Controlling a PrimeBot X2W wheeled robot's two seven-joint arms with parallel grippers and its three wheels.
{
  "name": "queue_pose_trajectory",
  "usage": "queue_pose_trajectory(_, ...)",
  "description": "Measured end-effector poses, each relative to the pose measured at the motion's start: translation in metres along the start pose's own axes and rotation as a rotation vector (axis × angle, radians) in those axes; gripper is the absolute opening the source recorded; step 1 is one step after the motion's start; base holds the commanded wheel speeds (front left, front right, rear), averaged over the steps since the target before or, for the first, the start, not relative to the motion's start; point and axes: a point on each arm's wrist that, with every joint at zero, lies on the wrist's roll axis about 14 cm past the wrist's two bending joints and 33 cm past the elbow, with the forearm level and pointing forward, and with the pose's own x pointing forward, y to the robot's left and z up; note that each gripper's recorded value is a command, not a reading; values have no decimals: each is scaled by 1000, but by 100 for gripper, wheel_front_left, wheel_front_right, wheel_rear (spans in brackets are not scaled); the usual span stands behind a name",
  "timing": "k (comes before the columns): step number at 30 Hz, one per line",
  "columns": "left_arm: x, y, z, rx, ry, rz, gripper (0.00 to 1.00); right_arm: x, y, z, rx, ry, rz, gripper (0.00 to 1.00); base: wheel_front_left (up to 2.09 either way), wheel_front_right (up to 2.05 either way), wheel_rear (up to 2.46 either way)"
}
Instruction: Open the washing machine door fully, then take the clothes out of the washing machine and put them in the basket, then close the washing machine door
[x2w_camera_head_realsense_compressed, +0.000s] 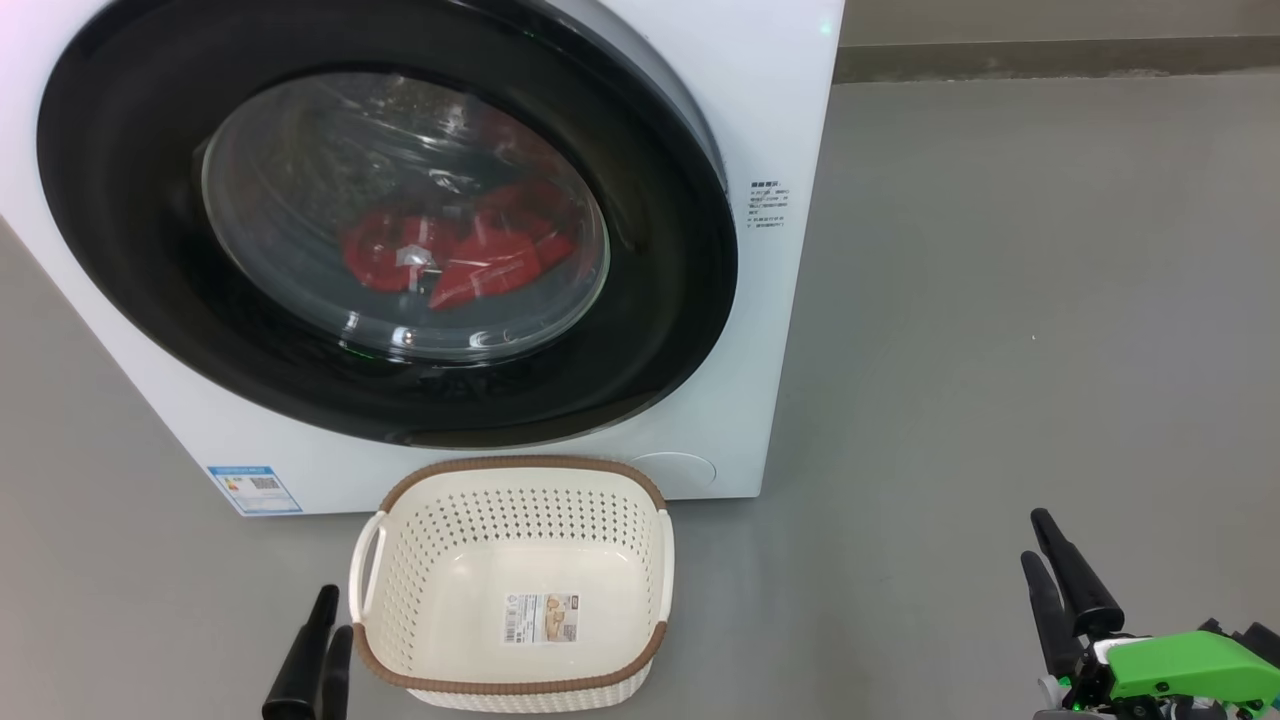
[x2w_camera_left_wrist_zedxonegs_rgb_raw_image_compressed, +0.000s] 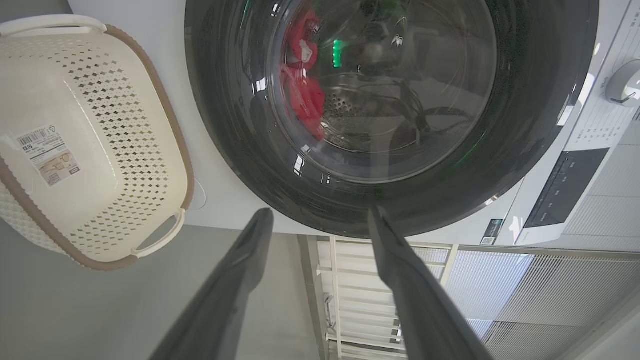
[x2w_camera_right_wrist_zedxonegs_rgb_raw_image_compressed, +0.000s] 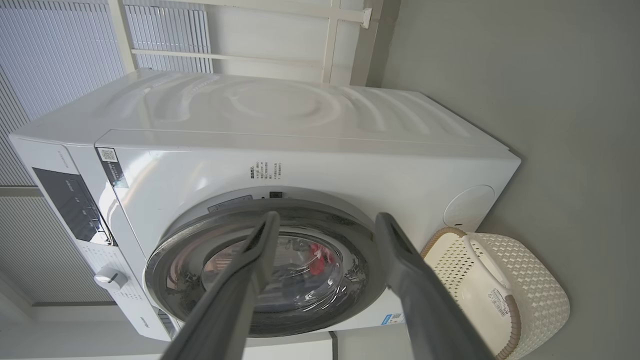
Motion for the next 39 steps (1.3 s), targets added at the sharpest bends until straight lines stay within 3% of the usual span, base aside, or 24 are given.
queue_pose_trajectory(9, 1, -8, 5, 59, -21, -21, 100, 1, 3, -6, -40, 5, 7, 100, 0, 0, 0)
queue_pose_trajectory(11, 0, -11, 11, 187, -45, -28, 100, 2, 3, -11, -127, 8, 7, 100, 0, 0, 0)
queue_pose_trajectory(39, -1, -16, 17, 595, -82, -31, 100, 4, 3, -19, -462, 14, 17, 100, 0, 0, 0)
